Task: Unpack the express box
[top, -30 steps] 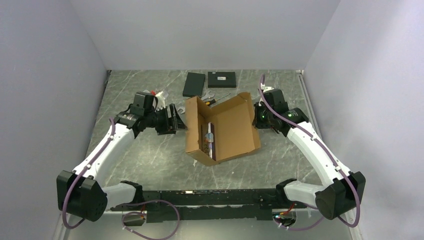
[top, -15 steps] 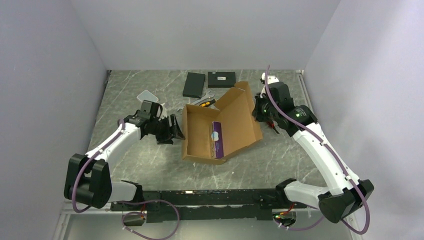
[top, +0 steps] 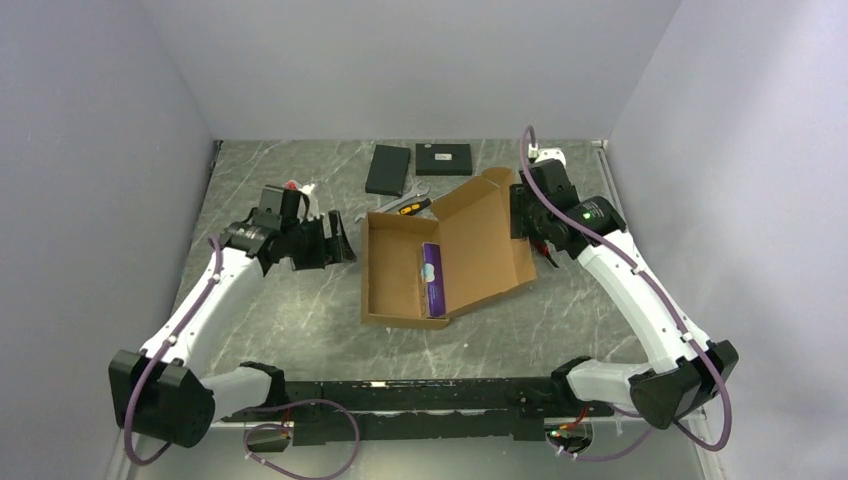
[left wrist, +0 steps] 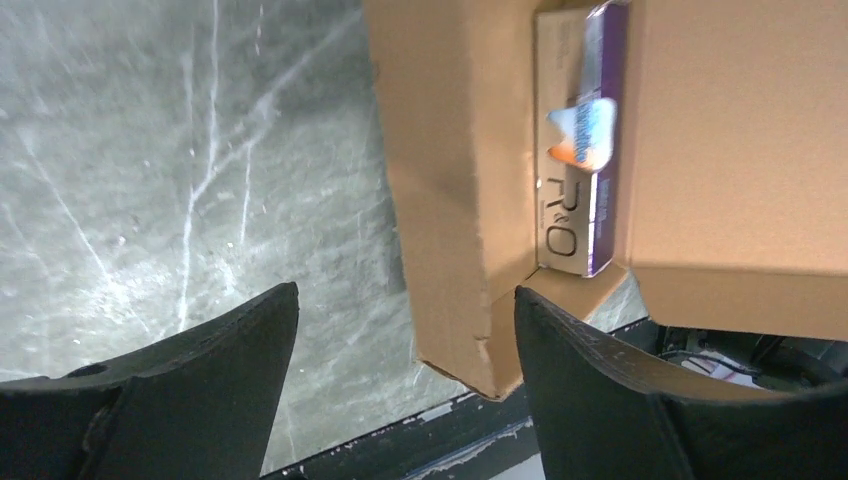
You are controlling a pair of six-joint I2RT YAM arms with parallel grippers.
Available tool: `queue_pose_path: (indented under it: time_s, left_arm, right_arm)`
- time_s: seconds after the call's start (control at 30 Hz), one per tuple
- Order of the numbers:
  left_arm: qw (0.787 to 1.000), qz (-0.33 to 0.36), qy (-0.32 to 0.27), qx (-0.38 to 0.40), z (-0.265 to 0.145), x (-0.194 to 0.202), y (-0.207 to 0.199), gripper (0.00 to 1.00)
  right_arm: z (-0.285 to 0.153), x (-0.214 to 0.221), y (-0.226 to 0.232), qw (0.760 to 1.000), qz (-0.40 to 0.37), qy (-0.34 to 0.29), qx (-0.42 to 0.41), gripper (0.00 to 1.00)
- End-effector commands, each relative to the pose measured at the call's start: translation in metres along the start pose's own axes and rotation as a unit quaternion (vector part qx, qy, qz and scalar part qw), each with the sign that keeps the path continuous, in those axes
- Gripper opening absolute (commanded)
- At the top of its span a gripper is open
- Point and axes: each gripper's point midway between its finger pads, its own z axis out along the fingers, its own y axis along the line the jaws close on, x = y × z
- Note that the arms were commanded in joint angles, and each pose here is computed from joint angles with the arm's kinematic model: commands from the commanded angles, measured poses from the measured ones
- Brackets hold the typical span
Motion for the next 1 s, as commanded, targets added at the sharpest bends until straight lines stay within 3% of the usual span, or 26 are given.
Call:
queue_pose_path:
  time_s: [0.0,0.13,0.37,0.53,0.7,0.8,0.97]
  left_arm:
    - [0.997,0.056,-0.062,0.000,-0.039,-0.031,-0.014,0.85]
    - [0.994,0.078,-0.066,0.047,-0.045,-0.046,-0.038,0.87]
    - [0.990,0.048,0.001,0.130,-0.008,-0.037,-0.058,0.80]
    - [0.965,-0.015,0.025,0.260,0.011,-0.032,-0.103,0.74]
    - [0.993,-0.027,0.041,0.109,0.068,-0.014,-0.111,0.78]
    - [0.994,-0.071,0.041,0.065,0.094,-0.006,-0.114,0.76]
    - [0.995,-0.081,0.065,-0.008,0.127,0.008,-0.112,0.78]
  right_arm:
    - [-0.033,-0.032,0.000,0.998,-0.025,-0.051,0.035,0.66]
    - [-0.044,-0.038,0.031,0.997,-0.056,-0.058,0.020,0.69]
    - [-0.040,-0.033,0.091,0.994,-0.059,-0.053,-0.075,0.70]
    - [-0.041,-0.027,0.107,0.991,-0.042,-0.051,-0.121,0.70]
    - [-0.043,-0.019,0.103,0.989,-0.027,-0.057,-0.130,0.69]
    - [-0.039,-0.009,0.093,0.992,-0.027,-0.053,-0.112,0.69]
    - [-0.033,0.005,0.077,0.994,-0.027,-0.062,-0.088,0.69]
